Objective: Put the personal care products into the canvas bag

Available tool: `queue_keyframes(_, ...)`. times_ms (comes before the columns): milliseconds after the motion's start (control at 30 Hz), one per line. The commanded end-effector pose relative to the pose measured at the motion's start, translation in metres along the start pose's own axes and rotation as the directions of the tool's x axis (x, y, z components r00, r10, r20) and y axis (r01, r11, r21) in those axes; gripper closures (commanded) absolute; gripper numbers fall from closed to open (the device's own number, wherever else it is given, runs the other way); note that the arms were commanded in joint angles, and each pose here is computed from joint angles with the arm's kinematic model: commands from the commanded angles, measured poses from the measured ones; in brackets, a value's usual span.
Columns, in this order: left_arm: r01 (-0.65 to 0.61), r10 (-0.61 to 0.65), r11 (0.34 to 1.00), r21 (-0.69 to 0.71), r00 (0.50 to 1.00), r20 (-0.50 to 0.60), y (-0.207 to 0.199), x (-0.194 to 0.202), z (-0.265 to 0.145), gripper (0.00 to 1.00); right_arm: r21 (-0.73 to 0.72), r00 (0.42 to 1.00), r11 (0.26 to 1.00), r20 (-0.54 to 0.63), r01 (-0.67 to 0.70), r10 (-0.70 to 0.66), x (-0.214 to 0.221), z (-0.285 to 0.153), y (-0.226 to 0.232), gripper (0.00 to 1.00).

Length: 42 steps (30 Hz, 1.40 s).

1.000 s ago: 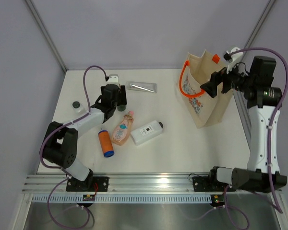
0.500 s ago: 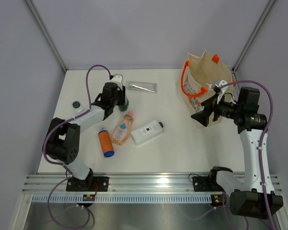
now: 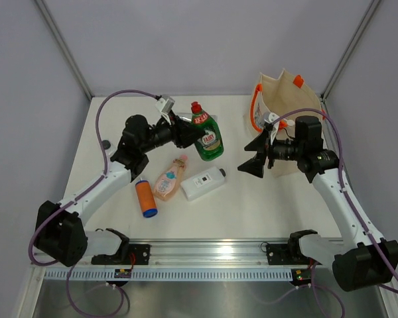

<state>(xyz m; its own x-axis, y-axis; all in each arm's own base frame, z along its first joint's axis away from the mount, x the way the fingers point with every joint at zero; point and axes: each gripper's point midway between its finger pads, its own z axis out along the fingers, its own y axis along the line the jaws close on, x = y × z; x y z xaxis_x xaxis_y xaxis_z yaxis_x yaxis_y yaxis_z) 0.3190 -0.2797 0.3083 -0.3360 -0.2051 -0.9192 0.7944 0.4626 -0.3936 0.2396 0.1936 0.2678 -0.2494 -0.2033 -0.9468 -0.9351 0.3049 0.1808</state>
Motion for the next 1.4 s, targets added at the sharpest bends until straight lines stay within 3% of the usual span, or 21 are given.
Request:
queue_keyframes(0,0.025,-0.066,0.955,0.295,0.989,0.130,-0.072,-0.028,-0.009,1.00,0.088,0.983,0.995,0.180,-0.056,0.039,-0.054,0.007,-0.016,0.00)
queue_keyframes(267,0.103,-0.167,0.899,0.426,0.979,0.115,-0.106,-0.020,0.004,1.00,-0.047,0.985,0.993,0.130,-0.109,0.114,-0.031,0.032,-0.005,0.00)
queue_keyframes(567,0.099,-0.176,0.893,0.438,0.975,0.139,-0.111,-0.025,0.008,1.00,-0.153,0.974,0.966,0.056,-0.209,0.220,0.000,0.048,0.009,0.02)
queue_keyframes(867,0.140,-0.235,0.873,0.468,0.960,0.151,-0.114,-0.027,0.020,1.00,-0.268,0.957,0.932,0.086,-0.244,0.276,-0.015,0.059,0.018,0.09)
queue_keyframes(967,0.151,-0.246,0.869,0.471,0.958,0.147,-0.114,-0.025,0.023,1.00,-0.282,0.961,0.933,0.095,-0.223,0.258,-0.019,0.057,0.021,0.25)
queue_keyframes(1000,0.151,-0.247,0.870,0.469,0.957,0.149,-0.113,-0.025,0.023,1.00,-0.292,0.963,0.932,0.093,-0.217,0.253,-0.020,0.056,0.024,0.38)
queue_keyframes(1100,0.154,-0.247,0.876,0.457,0.957,0.152,-0.111,-0.027,0.026,1.00,-0.311,0.966,0.927,0.083,-0.210,0.246,-0.018,0.052,0.032,0.59)
queue_keyframes(1133,0.152,-0.244,0.879,0.453,0.958,0.152,-0.110,-0.028,0.027,0.97,-0.309,0.972,0.934,0.092,-0.179,0.216,-0.019,0.049,0.034,0.71)
queue_keyframes(1200,0.157,-0.243,0.882,0.445,0.960,0.142,-0.110,-0.032,0.031,0.91,-0.318,0.973,0.931,0.078,-0.181,0.216,-0.016,0.046,0.039,0.81)
queue_keyframes(1233,0.149,-0.233,0.885,0.440,0.962,0.142,-0.110,-0.033,0.033,0.87,-0.320,0.979,0.936,0.087,-0.148,0.184,-0.019,0.043,0.043,0.91)
queue_keyframes(1267,0.143,-0.229,0.890,0.433,0.961,0.154,-0.111,-0.040,0.034,0.71,-0.326,0.981,0.935,0.088,-0.137,0.175,-0.021,0.041,0.045,0.96)
queue_keyframes(1333,0.135,-0.208,0.908,0.397,0.967,0.148,-0.107,-0.040,0.035,0.55,-0.325,0.985,0.940,0.096,-0.105,0.144,-0.026,0.034,0.052,1.00)
queue_keyframes(1367,0.130,-0.203,0.918,0.375,0.966,0.162,-0.104,-0.044,0.035,0.41,-0.329,0.987,0.940,0.098,-0.092,0.131,-0.028,0.032,0.055,1.00)
